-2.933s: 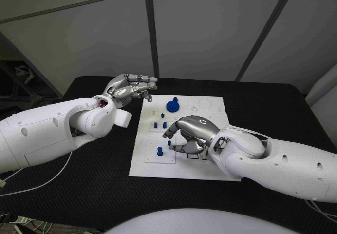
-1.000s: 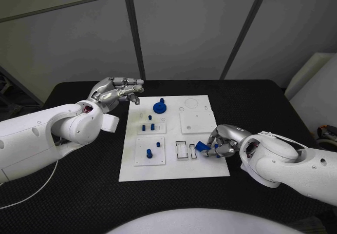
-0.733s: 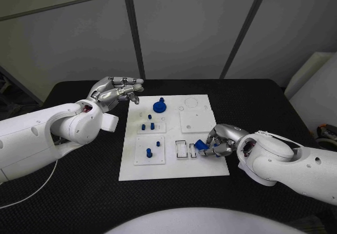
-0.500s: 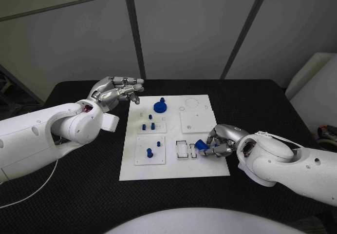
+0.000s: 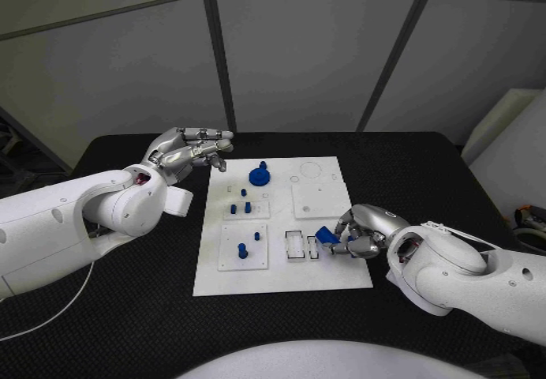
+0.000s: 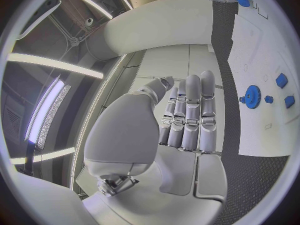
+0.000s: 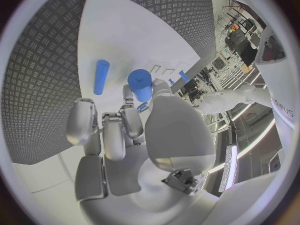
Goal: Assemble the parts on the task board
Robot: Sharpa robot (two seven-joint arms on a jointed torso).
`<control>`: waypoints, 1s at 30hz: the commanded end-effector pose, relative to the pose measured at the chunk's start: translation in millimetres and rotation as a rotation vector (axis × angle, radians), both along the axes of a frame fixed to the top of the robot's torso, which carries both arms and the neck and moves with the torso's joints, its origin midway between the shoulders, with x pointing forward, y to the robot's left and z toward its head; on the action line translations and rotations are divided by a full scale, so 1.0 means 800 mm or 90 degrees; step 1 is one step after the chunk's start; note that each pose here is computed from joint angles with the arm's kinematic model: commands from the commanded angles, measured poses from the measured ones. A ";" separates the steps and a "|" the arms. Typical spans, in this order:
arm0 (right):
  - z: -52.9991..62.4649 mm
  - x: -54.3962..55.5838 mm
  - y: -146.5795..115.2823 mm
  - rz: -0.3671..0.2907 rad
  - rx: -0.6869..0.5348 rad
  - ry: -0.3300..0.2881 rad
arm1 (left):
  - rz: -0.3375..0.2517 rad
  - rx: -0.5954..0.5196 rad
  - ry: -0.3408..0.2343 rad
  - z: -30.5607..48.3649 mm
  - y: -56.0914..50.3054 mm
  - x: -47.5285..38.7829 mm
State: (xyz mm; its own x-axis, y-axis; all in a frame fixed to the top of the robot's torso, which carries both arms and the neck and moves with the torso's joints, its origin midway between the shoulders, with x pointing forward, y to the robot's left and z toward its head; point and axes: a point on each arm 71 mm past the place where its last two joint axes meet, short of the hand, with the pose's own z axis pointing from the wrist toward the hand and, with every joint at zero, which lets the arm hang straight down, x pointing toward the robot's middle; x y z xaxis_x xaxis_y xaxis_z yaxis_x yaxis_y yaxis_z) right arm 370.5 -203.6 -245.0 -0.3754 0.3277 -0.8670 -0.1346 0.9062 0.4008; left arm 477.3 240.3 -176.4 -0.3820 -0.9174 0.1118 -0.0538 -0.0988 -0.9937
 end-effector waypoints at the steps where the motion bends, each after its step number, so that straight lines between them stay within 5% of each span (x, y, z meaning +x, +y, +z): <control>1: 0.011 -0.001 0.001 -0.026 0.052 -0.038 | -0.008 -0.006 -0.003 0.0015 -0.002 0.000; 30: -0.008 0.004 0.058 0.044 0.049 0.054 | -0.011 -0.007 -0.003 0.0019 -0.004 -0.001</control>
State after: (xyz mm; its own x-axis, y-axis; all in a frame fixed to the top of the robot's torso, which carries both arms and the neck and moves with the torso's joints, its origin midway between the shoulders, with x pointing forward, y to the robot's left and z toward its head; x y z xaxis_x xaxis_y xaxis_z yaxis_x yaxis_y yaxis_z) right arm 373.9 -158.7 -250.0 -0.4439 0.3729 -0.8148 -0.1606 0.8615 0.4817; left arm 476.7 238.7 -176.3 -0.3861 -0.9154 0.1142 -0.0548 -0.1009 -0.9934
